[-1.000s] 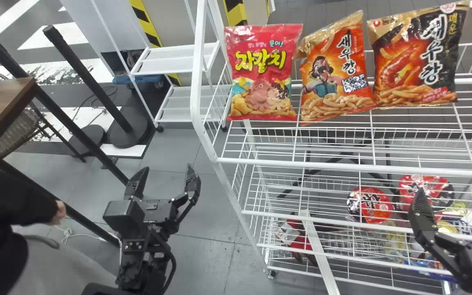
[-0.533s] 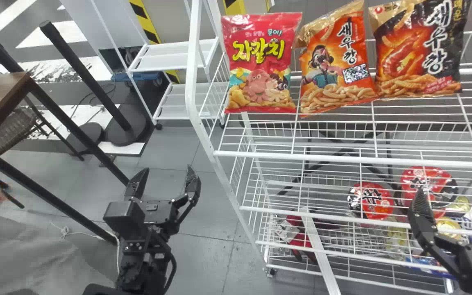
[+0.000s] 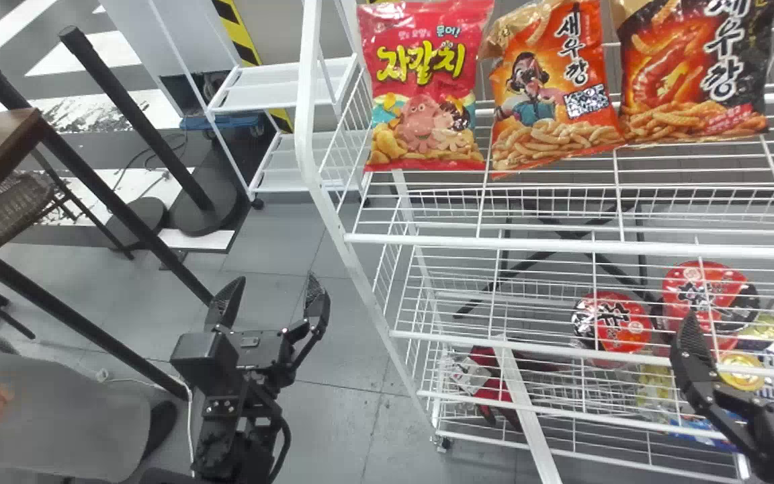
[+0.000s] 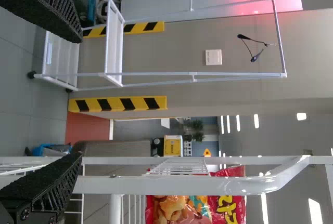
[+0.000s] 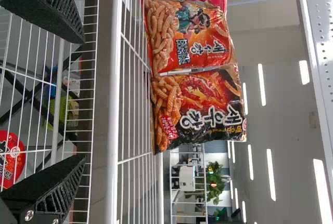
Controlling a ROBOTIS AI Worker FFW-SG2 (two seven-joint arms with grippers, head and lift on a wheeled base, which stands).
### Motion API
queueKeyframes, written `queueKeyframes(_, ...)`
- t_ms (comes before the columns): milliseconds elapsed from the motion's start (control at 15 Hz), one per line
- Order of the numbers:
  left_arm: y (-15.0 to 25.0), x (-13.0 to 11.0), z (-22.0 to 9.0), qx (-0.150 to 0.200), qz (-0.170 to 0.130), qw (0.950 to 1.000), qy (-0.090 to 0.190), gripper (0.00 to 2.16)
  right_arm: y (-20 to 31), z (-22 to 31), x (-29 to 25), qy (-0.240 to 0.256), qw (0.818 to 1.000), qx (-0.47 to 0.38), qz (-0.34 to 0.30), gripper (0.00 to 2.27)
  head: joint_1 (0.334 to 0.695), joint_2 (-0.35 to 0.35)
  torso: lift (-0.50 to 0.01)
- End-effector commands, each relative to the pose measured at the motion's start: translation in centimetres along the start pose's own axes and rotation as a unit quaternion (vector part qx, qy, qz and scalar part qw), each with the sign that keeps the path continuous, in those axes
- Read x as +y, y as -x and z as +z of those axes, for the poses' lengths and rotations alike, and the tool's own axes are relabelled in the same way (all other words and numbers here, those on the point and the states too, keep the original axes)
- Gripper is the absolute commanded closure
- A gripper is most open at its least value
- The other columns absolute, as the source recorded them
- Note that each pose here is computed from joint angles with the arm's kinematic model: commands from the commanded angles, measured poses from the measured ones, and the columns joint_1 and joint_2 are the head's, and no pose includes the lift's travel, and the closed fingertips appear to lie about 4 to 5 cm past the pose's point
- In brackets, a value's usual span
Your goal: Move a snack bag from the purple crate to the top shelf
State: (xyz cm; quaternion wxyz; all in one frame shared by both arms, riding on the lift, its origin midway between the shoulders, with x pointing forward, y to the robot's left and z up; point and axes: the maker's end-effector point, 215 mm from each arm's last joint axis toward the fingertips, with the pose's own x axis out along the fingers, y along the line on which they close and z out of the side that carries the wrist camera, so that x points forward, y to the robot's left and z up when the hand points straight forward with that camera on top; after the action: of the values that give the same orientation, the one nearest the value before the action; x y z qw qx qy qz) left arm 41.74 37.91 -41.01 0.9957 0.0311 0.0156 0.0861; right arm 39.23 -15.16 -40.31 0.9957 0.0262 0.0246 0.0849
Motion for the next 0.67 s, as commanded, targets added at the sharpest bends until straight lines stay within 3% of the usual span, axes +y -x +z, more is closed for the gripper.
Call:
queueKeyframes(0,0.0,0.01,0.03,0.0,0.0,1.0,0.0,0.01,0.0,0.01,-0.01,-0.001,1.0,0.0,-0.001,0.0,0.695,0.31,-0.114)
queueKeyframes(600,0.19,-0.2,-0.46,0.003,-0.001,1.0,0.0,0.01,0.12,-0.47,-0.07,-0.003,1.0,0.004,-0.001,0.0,0.695,0.307,-0.149)
